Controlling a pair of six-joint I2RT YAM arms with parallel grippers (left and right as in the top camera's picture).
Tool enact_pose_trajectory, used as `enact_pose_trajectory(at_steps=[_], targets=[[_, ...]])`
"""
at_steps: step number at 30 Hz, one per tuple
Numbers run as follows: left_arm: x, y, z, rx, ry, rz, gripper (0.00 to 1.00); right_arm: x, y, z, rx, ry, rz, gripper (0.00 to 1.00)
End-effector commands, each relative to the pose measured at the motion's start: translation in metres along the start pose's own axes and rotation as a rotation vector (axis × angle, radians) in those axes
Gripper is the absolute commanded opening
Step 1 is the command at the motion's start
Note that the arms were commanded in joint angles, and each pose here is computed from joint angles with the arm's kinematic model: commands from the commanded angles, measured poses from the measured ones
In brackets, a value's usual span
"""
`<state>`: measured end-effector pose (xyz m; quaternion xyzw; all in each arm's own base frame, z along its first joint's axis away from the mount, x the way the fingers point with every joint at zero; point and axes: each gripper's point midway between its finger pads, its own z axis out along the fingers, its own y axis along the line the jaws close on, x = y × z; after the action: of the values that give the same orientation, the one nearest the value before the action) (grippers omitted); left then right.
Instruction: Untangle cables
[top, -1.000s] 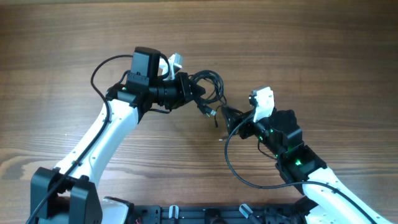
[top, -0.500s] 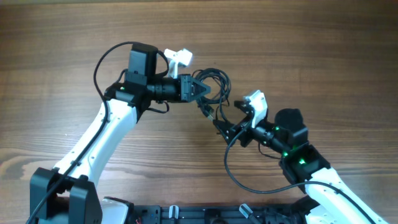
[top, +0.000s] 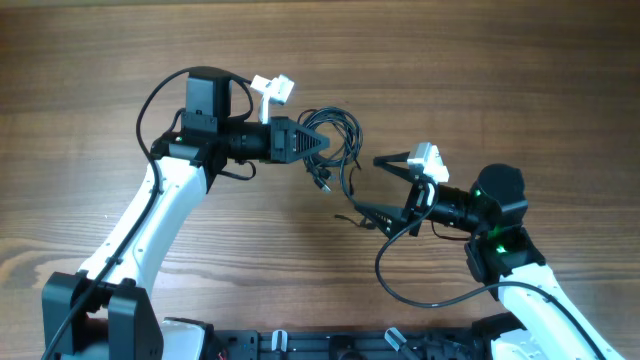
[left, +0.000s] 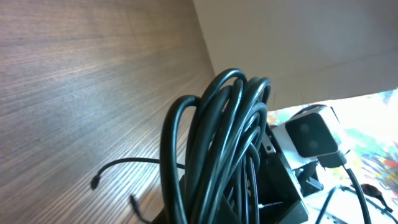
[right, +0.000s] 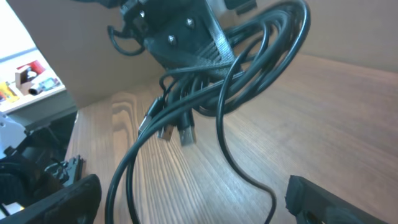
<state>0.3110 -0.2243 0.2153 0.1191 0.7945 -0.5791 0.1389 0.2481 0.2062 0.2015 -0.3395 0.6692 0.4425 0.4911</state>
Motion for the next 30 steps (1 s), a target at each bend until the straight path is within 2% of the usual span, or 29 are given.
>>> enact_pose_trajectory(at_steps=[1,5,9,11,12,14,15,16,19,23,26,30], targets=[[0.005,-0.016,-0.003,0.052,0.018,0.033,0.04,0.003,0.005,0.003,-0.064,0.004,-0.014,0.90],[0.006,-0.017,-0.003,0.059,0.023,0.030,0.04,0.012,0.019,0.007,-0.203,0.020,0.005,0.83],[0.009,-0.022,0.004,0.068,0.040,0.048,0.10,0.010,0.018,0.010,-0.235,0.014,0.079,0.80],[0.010,-0.020,0.008,0.049,0.042,0.052,0.10,0.007,0.019,0.010,-0.237,0.001,0.063,0.74],[0.009,-0.015,0.009,0.018,0.030,0.053,0.10,0.004,0.019,0.010,-0.238,-0.007,0.059,0.67],[0.003,-0.007,0.009,-0.032,0.001,0.014,0.04,0.003,0.019,0.010,-0.239,-0.006,0.101,0.59],[-0.001,-0.008,0.009,-0.032,-0.009,0.010,0.04,0.005,0.016,0.012,-0.216,-0.001,0.117,0.59],[-0.005,-0.010,0.009,-0.023,-0.024,0.007,0.04,0.008,0.009,0.014,-0.177,0.004,0.137,0.68],[-0.011,-0.014,0.009,-0.014,-0.041,0.024,0.04,0.010,-0.010,0.017,-0.070,-0.004,0.154,0.80],[-0.005,-0.023,0.009,0.039,-0.008,0.024,0.04,0.014,-0.025,0.017,0.017,-0.002,0.165,0.86],[0.000,-0.032,0.009,0.092,0.023,0.026,0.04,0.013,-0.025,0.017,0.016,-0.004,0.144,0.82],[0.002,-0.034,0.011,0.097,0.032,0.028,0.04,0.010,-0.020,0.017,-0.009,-0.012,0.128,0.66]])
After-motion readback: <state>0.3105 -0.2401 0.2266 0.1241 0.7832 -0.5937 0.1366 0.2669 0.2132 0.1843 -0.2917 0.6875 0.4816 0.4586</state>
